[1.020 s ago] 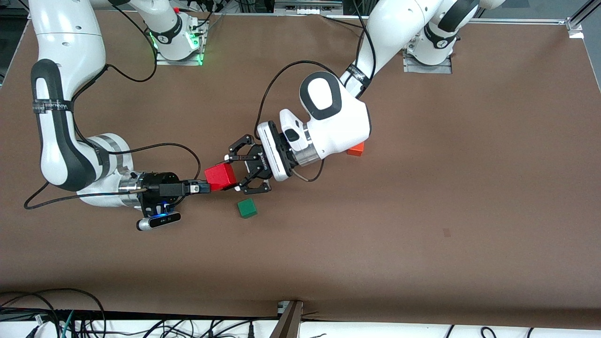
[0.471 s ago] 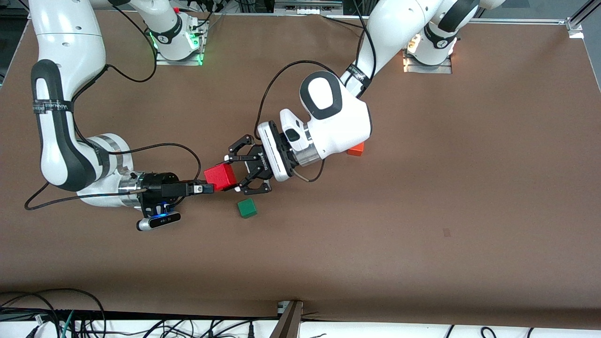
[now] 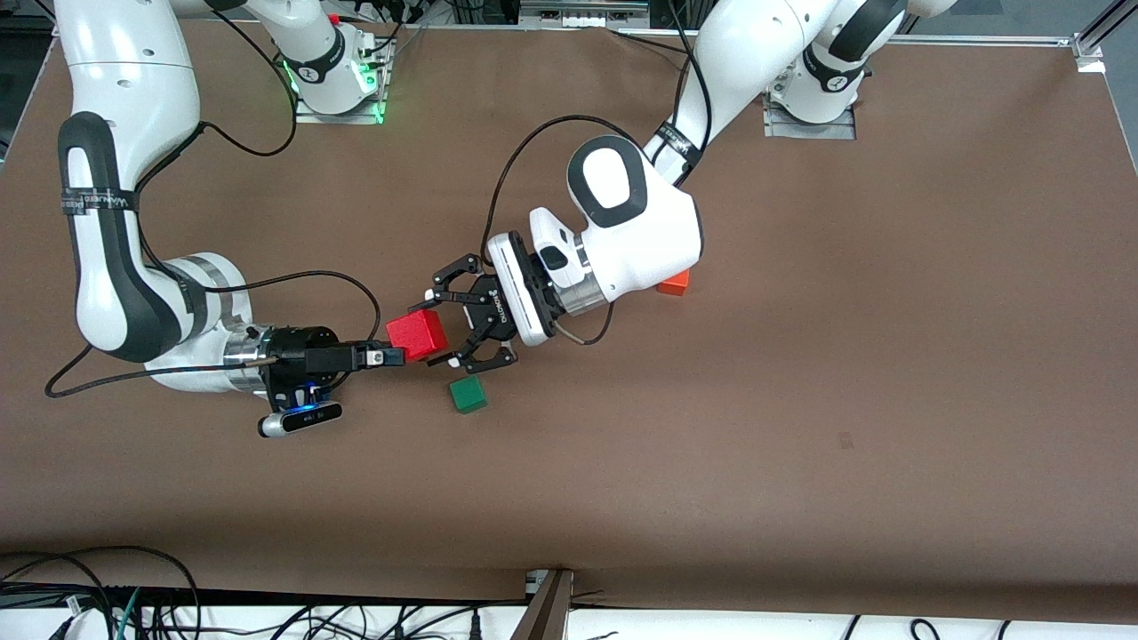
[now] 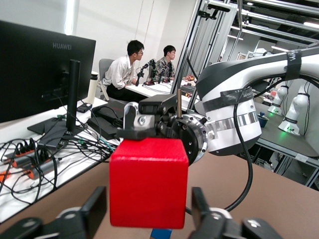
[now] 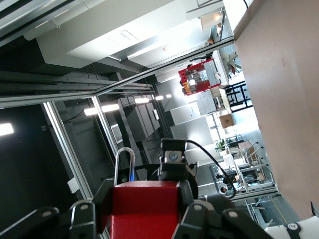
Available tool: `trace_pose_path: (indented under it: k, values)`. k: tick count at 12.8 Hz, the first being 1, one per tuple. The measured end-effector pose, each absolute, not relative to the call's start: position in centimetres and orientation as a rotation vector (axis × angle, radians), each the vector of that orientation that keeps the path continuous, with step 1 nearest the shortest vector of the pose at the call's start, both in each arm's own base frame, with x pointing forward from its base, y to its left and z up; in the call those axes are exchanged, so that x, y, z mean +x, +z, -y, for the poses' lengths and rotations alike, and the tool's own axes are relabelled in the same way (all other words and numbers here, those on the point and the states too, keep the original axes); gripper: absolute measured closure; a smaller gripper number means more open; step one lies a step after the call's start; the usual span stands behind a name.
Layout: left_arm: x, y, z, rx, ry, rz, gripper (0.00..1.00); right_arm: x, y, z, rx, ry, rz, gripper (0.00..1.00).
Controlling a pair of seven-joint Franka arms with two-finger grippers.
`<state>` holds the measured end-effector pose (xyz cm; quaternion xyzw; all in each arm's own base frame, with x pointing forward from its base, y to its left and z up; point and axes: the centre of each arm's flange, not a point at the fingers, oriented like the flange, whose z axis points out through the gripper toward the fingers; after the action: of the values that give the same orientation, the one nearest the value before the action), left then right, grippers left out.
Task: Pass red block to right arm, stack on blue
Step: 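Open the left gripper and draw it back from the red cube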
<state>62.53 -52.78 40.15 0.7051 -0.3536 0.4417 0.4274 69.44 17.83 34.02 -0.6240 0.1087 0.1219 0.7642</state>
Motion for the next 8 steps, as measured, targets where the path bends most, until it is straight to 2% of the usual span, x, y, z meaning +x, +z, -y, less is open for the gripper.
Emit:
trace_pose_path:
  k: [2,8]
  values:
    - [62.5,40.0,52.8,1.766,1.095,0.873,0.00,69.5,34.2,-17.6,-1.355,0.261,-0.236,0.43]
    - [63.9,39.7,51.1,1.787,1.105,0.855,0.00,70.3,34.7,-15.0,-1.415,0.233,-0.226,0.43]
